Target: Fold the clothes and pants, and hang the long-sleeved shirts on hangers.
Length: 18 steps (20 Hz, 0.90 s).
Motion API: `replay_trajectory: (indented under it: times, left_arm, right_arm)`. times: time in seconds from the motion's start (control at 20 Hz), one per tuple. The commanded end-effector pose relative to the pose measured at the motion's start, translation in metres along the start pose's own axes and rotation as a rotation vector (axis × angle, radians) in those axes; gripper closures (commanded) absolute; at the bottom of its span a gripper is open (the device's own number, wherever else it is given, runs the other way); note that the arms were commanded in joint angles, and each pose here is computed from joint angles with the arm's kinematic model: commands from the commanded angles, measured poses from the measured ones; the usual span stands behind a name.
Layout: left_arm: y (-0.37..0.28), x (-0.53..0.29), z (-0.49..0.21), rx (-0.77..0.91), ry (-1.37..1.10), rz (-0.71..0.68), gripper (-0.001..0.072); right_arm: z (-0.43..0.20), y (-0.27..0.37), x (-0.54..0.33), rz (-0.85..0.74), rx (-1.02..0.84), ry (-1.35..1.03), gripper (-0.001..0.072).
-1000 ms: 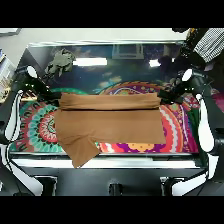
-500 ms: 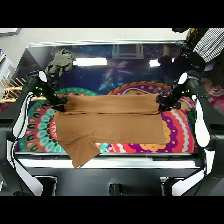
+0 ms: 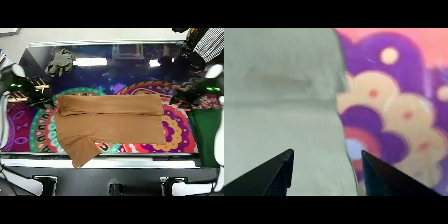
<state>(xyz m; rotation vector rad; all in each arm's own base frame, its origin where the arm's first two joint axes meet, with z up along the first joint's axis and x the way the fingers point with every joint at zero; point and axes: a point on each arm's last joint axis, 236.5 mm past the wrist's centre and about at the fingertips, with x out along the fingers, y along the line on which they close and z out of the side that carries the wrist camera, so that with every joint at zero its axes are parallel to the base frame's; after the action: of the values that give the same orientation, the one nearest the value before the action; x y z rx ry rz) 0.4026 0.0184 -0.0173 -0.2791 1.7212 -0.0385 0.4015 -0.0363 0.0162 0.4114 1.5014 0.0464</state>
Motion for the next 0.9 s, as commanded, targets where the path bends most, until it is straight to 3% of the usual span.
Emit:
replay_trajectory:
  times: [0.0, 0.25, 0.45, 0.85]
  left_arm:
    - [0.018, -0.008, -0.059, -0.110, -0.014, -0.079, 0.0246]
    - [-0.012, 0.057, -0.162, -0.254, -0.006, -0.271, 0.0246]
    - [-0.039, 0.106, -0.209, -0.338, 0.018, -0.396, 0.0246]
    - [-0.053, 0.143, -0.215, -0.353, -0.021, -0.436, 0.0247]
  right_arm:
    - [-0.030, -0.014, -0.031, 0.122, 0.063, -0.098, 0.0215]
    - [-0.105, -0.011, 0.006, 0.195, 0.166, -0.057, 0.0216]
    - [-0.125, -0.001, 0.010, 0.221, 0.174, -0.065, 0.0233]
    - [-0.123, 0.017, -0.005, 0.280, 0.171, -0.105, 0.0235]
